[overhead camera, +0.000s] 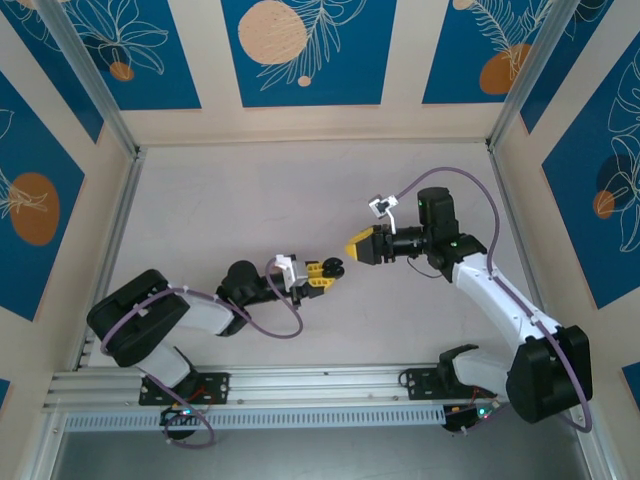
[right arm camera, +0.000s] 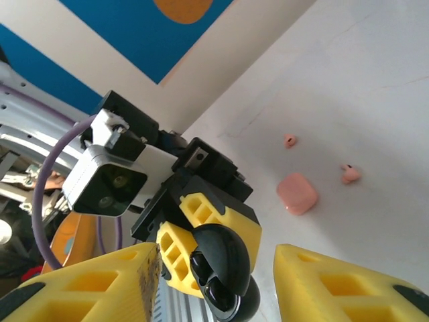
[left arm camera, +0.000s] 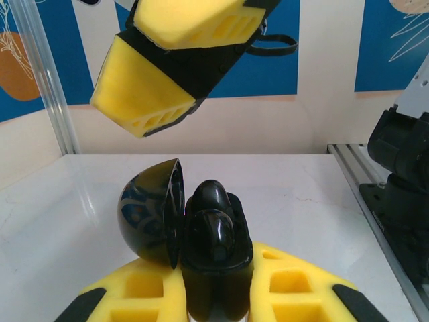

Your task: Insert the wireless bluetooth earbuds into the charging case

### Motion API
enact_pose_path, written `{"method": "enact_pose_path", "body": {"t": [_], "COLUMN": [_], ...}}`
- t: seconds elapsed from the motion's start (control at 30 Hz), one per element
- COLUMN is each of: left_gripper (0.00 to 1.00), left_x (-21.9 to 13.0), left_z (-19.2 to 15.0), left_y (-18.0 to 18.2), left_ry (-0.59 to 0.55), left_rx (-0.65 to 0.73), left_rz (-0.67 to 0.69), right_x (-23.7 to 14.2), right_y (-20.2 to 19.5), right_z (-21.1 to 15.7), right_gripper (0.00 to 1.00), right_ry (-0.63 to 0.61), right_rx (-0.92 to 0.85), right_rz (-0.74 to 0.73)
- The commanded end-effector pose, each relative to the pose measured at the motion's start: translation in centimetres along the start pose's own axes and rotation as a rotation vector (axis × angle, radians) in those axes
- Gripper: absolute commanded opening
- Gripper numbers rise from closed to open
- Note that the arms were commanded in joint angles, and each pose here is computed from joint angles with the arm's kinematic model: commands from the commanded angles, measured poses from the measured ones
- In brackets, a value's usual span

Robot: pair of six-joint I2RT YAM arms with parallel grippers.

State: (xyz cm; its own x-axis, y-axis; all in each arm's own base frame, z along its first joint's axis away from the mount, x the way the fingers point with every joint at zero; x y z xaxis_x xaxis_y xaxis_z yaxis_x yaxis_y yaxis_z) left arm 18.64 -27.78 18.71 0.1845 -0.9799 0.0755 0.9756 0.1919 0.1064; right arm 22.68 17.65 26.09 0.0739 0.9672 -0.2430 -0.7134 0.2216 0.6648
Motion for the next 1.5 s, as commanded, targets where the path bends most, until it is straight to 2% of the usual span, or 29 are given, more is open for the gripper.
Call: {"method": "enact_pose_path", "body": {"t": [0.0, 0.57, 0.93, 1.1, 1.27, 1.47], "left_gripper": [0.17, 0.17, 0.17, 0.17, 0.17, 0.17], "left_x": [0.4, 0.4, 0.3, 0.4, 0.4, 0.3], "left_z": [2.6, 3.5, 2.9, 2.6, 2.7, 3.0], "left_y": [-0.3, -0.3, 0.1, 0.1, -0.2, -0.6], "left_ry": [-0.087, -0.108, -0.092, -0.084, -0.088, -0.096], "left_rx": [0.025, 0.017, 0.011, 0.008, 0.009, 0.015], "left_rz": [-0.039, -0.042, -0.002, -0.005, -0.03, -0.063], "right_x": [0.4, 2.5, 1.4, 0.3, -0.9, -1.8], "right_y": [0.3, 0.4, 2.6, 3.1, 2.7, 3.0], "right_z": [-0.4, -0.9, -1.2, -1.6, -1.4, -1.1], "right_gripper": [0.5, 0.49, 0.44, 0.44, 0.45, 0.49], "right_ry": [0.02, 0.095, 0.066, 0.027, -0.01, -0.019], "right_rx": [-0.028, -0.028, -0.128, -0.176, -0.255, -0.521], "right_rz": [0.082, 0.182, 0.235, 0.186, 0.067, -0.039]}}
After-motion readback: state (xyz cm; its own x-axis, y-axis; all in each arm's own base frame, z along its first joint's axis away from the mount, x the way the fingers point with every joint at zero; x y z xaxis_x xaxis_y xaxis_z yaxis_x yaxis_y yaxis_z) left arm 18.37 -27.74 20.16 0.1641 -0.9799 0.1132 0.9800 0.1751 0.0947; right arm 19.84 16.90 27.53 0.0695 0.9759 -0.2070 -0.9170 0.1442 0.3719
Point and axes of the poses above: each hand's point on the last joint's axis, 136 mm out from that joint toward the fingers, its own x axis out along the fingers, its own y axis along the line the jaws close on, z = x × y, the point moved 6 cm from there along -x, back along the fingers, and after that the axes turned 1 degree about x, right-handed, at the moved point
